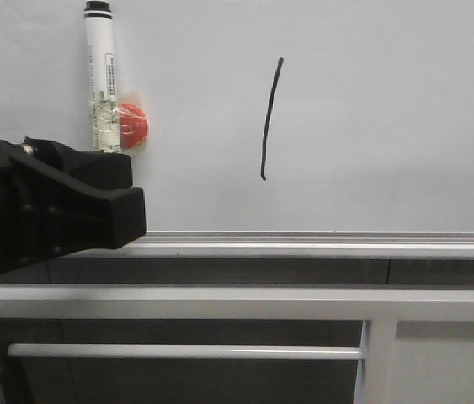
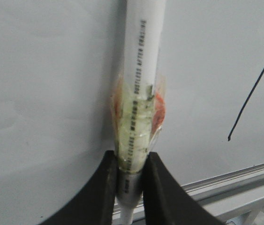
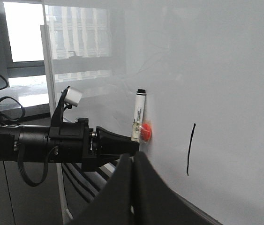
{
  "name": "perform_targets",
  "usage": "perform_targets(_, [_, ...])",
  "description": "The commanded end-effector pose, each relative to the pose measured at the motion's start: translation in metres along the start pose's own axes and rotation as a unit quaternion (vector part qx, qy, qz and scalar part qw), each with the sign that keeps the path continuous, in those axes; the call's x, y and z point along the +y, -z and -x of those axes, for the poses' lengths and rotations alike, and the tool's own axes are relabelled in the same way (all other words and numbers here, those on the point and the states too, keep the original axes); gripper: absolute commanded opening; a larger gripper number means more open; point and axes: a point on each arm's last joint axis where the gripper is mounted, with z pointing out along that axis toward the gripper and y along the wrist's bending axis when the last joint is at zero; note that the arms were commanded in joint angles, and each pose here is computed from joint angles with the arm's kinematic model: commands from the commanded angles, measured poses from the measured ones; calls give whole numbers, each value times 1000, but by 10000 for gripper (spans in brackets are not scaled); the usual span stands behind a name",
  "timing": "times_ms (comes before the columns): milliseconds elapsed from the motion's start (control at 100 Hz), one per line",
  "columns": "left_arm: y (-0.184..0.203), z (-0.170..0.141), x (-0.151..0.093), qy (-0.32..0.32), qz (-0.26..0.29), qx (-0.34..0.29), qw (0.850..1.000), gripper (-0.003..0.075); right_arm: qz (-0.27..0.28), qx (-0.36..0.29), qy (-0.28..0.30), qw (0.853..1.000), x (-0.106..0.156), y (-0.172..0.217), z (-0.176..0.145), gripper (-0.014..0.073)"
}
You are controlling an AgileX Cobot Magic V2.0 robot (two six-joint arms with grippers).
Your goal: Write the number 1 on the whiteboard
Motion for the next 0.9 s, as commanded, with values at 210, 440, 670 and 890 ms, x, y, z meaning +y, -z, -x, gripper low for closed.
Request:
perform_targets(210, [-4,35,5,14,8,-149,989,-20,-9,-19,-7,1000,-1,1,10,-63])
perform_targets(440, [-4,36,-1,2,-24,-152,988,-20,-12,-20,-9,1000,-2,1,10,-63])
perform_targets(670, [-2,34,-3,8,-20,-148,989,-20,-12,-20,-9,1000,-2,1,10,-63])
perform_targets(890, [-2,34,-2,10,-14,-148,989,-20,-12,-20,-9,1000,-2,1,10,-64])
